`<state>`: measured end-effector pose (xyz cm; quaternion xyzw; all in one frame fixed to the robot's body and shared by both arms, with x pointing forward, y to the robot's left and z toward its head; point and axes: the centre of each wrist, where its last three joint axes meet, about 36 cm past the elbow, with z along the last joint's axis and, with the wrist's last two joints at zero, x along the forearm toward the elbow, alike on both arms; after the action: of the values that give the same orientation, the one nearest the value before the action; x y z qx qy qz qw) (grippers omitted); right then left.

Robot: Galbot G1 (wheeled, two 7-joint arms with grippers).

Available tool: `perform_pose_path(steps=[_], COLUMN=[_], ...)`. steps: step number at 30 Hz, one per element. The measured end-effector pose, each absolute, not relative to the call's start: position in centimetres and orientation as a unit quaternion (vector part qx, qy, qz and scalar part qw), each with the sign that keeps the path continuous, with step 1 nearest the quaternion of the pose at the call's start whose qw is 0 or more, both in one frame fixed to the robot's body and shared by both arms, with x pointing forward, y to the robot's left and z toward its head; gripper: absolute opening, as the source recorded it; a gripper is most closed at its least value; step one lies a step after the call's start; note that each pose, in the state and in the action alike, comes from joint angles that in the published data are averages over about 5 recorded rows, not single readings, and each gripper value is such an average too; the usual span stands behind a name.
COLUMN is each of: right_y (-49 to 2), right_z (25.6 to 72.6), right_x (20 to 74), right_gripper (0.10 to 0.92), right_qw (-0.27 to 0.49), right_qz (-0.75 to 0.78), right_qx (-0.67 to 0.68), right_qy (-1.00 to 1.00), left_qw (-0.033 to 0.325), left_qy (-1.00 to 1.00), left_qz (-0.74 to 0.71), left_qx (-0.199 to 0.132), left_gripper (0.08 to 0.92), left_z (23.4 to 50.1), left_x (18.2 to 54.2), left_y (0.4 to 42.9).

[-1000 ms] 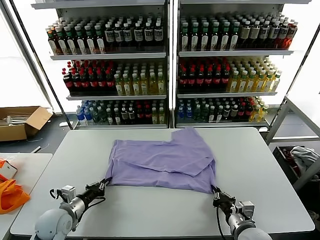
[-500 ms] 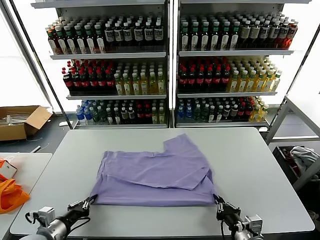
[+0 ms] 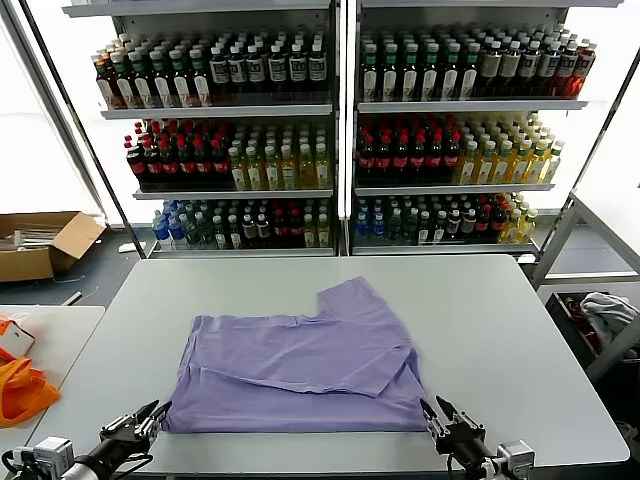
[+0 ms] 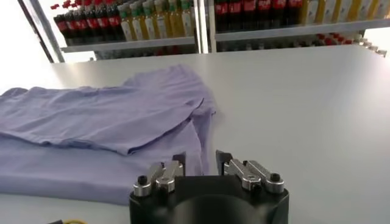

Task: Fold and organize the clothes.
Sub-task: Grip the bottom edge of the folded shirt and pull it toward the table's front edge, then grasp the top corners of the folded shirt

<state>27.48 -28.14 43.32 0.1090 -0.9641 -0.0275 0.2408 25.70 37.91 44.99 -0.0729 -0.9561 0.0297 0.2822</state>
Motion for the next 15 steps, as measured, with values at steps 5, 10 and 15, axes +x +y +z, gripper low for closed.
perform_pose_path(steps=[5,10,15], right_y=[-29.2,-29.6,-29.3], right_z=[44.2,45.0,45.5], right_x=[30.1,34.2,39.4], right_gripper=[0.674,0.798,0.822], right_qw=[0.218,0.196,0.185], right_qz=[-0.029,-0.030,-0.030], right_qx=[0.122,0.145,0.175], right_qy=[-0.968,-0.969,-0.967], left_qw=[0.260,0.241,0.237], left_qy=[-0.963,-0.966,-0.963], left_qz=[0.022,0.019,0.013], left_qx=[-0.073,-0.093,-0.124], left_gripper=[0.521,0.668,0.795], left_z=[46.6,47.7,48.0], left_x=[26.3,28.1,30.7], left_y=[38.2,38.7,39.3])
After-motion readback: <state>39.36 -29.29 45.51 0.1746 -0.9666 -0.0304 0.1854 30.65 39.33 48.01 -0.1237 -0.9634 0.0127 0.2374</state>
